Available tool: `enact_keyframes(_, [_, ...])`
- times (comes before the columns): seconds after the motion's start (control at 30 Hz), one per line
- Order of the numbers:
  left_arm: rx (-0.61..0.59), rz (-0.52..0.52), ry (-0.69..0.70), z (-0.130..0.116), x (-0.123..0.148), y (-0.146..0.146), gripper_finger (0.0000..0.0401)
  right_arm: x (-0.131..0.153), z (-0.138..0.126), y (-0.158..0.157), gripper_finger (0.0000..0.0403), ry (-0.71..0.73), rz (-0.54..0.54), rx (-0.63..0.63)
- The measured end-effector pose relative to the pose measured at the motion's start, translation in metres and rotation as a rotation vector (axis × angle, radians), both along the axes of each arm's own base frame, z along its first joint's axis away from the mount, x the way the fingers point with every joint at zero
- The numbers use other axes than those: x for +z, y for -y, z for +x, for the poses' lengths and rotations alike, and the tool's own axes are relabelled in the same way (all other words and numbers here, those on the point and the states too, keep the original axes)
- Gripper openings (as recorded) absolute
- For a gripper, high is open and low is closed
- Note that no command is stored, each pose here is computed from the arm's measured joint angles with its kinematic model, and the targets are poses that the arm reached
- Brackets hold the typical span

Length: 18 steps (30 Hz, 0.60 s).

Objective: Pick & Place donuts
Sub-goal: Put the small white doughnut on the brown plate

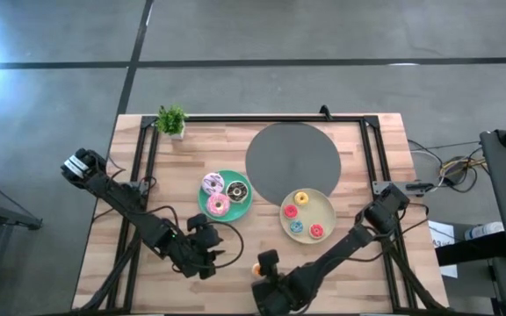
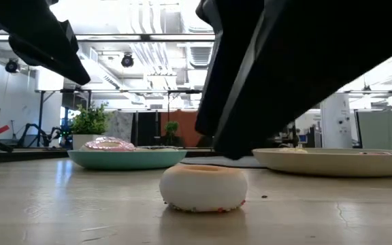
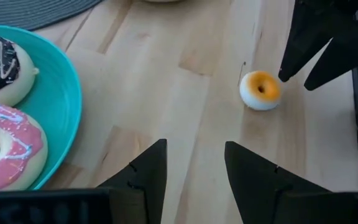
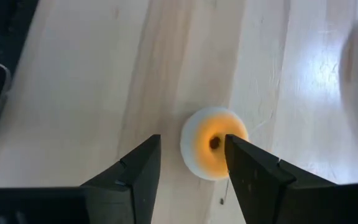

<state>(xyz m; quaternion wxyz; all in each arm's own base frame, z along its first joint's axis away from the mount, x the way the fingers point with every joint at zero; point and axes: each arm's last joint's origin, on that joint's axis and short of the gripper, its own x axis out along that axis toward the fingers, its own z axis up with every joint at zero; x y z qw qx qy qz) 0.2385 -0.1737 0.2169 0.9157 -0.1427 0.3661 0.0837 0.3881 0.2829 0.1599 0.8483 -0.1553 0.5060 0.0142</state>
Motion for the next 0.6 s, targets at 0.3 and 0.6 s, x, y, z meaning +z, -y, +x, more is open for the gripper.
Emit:
enact_keyframes(0.3, [0.011,0.001,0.005,0.0,0.0,0.0,0.0135,-0.014,0.002,0.008,0.0161,-0.035,0.033,-0.001])
enact_keyframes(0.6, [0.014,0.003,0.007,0.0,0.0,0.0,0.0135,-0.017,0.008,0.019,0.0121,-0.044,0.06,-0.034])
